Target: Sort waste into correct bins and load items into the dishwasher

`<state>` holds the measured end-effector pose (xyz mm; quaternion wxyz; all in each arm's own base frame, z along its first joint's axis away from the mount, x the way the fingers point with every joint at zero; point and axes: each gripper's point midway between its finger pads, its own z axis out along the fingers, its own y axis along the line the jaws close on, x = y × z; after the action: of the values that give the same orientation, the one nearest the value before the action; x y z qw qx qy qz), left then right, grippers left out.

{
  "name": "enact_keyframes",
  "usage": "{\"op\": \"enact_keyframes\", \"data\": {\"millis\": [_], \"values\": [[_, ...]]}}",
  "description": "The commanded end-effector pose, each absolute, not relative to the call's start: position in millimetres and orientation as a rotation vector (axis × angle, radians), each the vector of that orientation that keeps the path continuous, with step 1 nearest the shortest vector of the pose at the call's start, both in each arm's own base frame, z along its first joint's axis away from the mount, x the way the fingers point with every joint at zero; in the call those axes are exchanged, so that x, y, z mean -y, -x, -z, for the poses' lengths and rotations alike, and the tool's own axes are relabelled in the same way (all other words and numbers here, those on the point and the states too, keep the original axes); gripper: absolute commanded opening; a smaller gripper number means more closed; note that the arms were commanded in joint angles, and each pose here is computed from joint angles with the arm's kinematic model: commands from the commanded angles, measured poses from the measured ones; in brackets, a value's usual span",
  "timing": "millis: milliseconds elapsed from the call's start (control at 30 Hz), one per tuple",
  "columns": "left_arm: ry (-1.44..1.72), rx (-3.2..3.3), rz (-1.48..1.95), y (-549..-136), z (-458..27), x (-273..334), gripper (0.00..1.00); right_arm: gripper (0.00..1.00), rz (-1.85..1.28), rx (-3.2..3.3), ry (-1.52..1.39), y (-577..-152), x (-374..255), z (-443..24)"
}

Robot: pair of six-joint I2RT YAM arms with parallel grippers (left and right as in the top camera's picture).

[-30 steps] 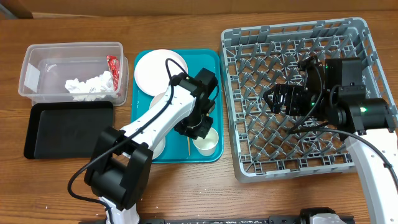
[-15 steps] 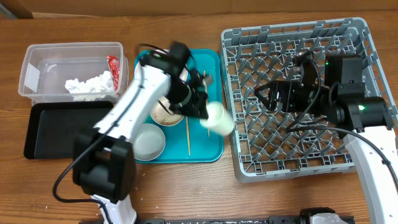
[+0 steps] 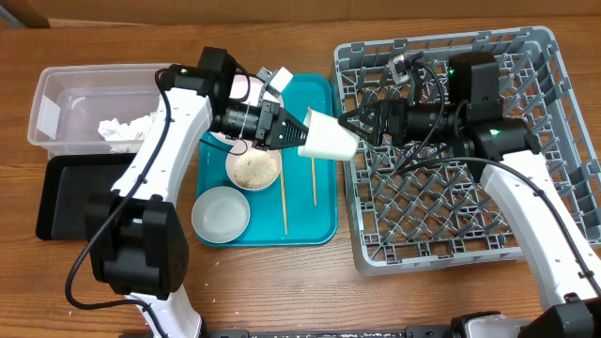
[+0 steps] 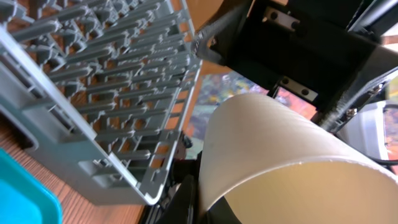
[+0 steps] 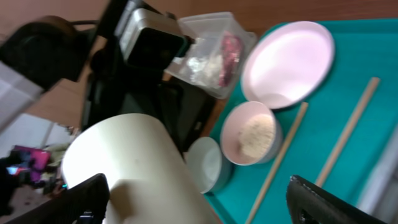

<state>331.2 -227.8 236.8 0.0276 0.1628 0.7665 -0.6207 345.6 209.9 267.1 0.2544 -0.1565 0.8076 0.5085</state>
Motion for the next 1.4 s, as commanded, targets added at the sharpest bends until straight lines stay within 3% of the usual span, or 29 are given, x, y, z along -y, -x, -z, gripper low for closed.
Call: {"op": "enact_keyframes", "data": {"millis": [0, 700, 1033, 1100, 1300, 1367], "values": [[-0.518, -2.176, 2.049, -334.9, -266.2, 226.8, 0.04, 0.89, -1.512, -2.117, 0.516, -334.0, -226.1, -288.3], [-0.415, -2.096, 2.153, -343.8, -282.5, 214.0, 0.04, 0.83, -1.555, -1.943, 0.695, -325.3, -249.4, -314.7], [-0.413, -2.097, 2.153, -343.8, -282.4, 213.9, 0.05, 0.62, -1.554, -1.919, 0.720, -323.7, -253.4, -317.9], [-0.413, -2.097, 2.153, -343.8, -282.4, 213.9, 0.09, 0.59, -1.554, -1.919, 0.720, -323.8, -253.4, -317.9], [-0.415, -2.097, 2.151, -343.9, -282.2, 213.9, 0.39, 0.51, -1.553, -1.918, 0.721, -323.8, -253.4, -318.1], [-0.419, -2.097, 2.147, -344.2, -281.9, 213.9, 0.40, 0.50, -1.553, -1.918, 0.721, -323.8, -253.4, -318.1]]}}
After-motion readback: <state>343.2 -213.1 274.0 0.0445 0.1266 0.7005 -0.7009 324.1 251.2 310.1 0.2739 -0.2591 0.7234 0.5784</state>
